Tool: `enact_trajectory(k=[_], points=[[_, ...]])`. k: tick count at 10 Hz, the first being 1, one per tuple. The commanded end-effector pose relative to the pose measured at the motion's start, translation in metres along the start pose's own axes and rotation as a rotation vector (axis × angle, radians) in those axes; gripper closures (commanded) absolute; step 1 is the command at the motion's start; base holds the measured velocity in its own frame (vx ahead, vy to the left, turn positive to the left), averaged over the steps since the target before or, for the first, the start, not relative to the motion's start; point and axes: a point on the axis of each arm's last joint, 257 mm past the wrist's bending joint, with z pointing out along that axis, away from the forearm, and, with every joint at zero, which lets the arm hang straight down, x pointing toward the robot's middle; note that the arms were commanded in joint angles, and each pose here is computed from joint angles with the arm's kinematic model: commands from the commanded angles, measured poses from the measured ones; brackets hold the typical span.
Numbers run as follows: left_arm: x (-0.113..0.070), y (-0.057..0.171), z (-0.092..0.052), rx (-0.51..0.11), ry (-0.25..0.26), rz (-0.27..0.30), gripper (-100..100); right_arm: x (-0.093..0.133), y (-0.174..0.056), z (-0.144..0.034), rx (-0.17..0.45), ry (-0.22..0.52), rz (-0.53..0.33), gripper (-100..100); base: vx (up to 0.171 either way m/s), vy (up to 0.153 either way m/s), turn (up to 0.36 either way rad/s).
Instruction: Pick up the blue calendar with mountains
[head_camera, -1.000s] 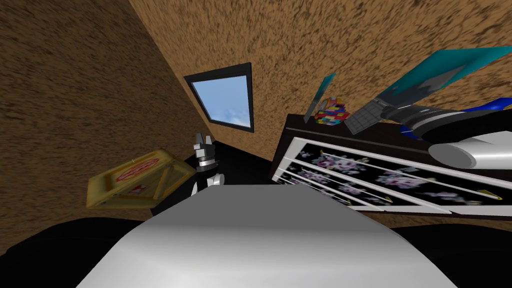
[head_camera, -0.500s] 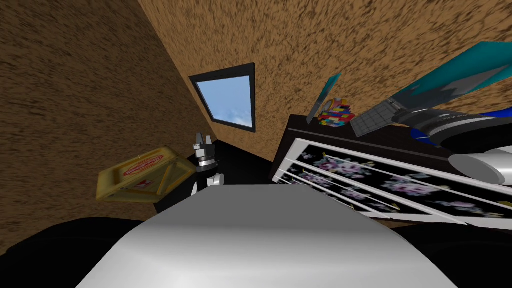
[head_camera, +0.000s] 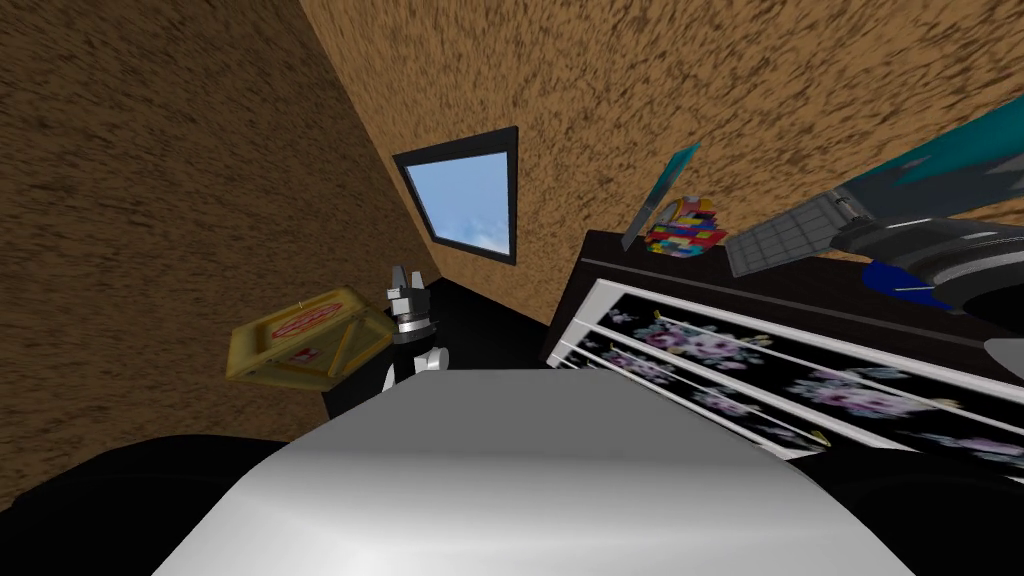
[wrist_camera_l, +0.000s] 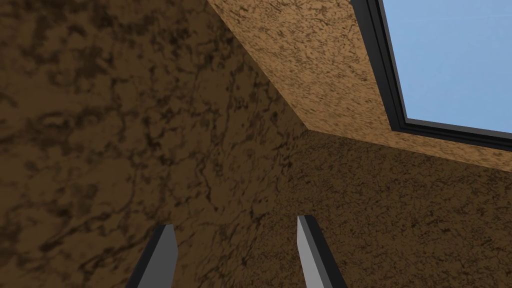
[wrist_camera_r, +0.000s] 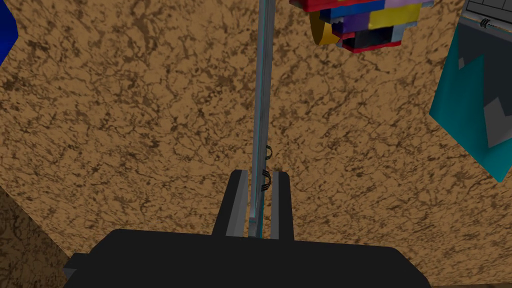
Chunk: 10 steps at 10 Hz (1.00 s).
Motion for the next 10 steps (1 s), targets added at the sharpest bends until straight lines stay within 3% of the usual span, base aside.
enact_trajectory(k=[1,3,4,6,7,8,10], points=[[0.000,0.000,0.000,0.000,0.000,0.000,0,-0.016,-0.001,-0.009,0.004,-0.025,-0.023,100,0.007,-0.034,0.172],[0.000,0.000,0.000,0.000,0.000,0.000,0,-0.008,-0.013,-0.015,0.031,0.007,-0.028,100,0.002,-0.009,-0.013],[0.000,0.000,0.000,0.000,0.000,0.000,0,-0.023,-0.012,-0.030,0.036,-0.029,-0.038,100,0.002,-0.012,0.209],[0.000,0.000,0.000,0.000,0.000,0.000,0,-0.032,-0.017,-0.038,0.052,-0.025,-0.058,100,0.000,-0.027,0.085],[0.000,0.000,0.000,0.000,0.000,0.000,0,-0.025,-0.022,-0.041,0.065,-0.002,-0.072,100,0.006,-0.006,-0.024],[0.000,0.000,0.000,0.000,0.000,0.000,0,-0.042,-0.016,-0.056,0.063,-0.039,-0.089,100,0.012,-0.019,0.241],[0.000,0.000,0.000,0.000,0.000,0.000,0,-0.050,-0.020,-0.062,0.079,-0.032,-0.113,100,0.001,-0.027,0.071]])
